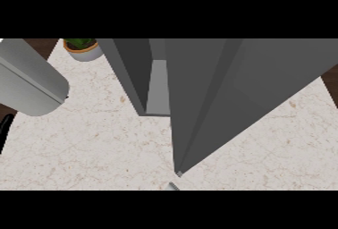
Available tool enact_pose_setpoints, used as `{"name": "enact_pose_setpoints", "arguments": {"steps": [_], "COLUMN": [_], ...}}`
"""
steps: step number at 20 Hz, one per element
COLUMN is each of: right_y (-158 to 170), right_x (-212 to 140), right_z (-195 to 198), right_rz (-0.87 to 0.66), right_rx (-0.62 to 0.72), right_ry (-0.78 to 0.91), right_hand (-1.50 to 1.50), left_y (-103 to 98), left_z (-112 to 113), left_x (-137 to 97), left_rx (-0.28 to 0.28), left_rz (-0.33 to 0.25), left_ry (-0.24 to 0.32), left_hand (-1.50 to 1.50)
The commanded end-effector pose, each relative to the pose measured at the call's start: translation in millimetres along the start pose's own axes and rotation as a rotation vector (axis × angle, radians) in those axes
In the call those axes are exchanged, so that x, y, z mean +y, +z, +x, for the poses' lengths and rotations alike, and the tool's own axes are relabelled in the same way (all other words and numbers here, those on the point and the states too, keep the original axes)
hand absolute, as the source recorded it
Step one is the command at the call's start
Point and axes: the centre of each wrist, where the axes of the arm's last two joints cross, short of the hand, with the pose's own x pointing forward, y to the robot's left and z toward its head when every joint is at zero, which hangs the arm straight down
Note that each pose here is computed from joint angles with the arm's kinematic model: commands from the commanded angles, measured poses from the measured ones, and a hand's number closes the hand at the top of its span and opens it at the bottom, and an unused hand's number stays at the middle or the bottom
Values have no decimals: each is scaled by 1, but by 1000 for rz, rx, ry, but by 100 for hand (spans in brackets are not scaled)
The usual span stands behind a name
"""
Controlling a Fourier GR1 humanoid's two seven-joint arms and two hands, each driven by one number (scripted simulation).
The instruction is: Pick up the wine, place it into the cabinet and close the cabinet
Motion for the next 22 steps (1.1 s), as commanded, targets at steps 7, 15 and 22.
{"name": "enact_pose_setpoints", "arguments": {"steps": [7, 15, 22], "right_y": [-102, -182, -231], "right_x": [24, -6, -28], "right_z": [23, 45, 31], "right_rz": [17, -58, -174], "right_rx": [-66, -90, -68], "right_ry": [-49, 65, 174], "right_hand": [150, 150, 150], "left_y": [-8, -10, -12], "left_z": [-14, -16, -10], "left_x": [-7, -8, -10], "left_rx": [13, -11, -17], "left_rz": [14, 37, 30], "left_ry": [22, 8, -10], "left_hand": [-150, -150, -150]}}
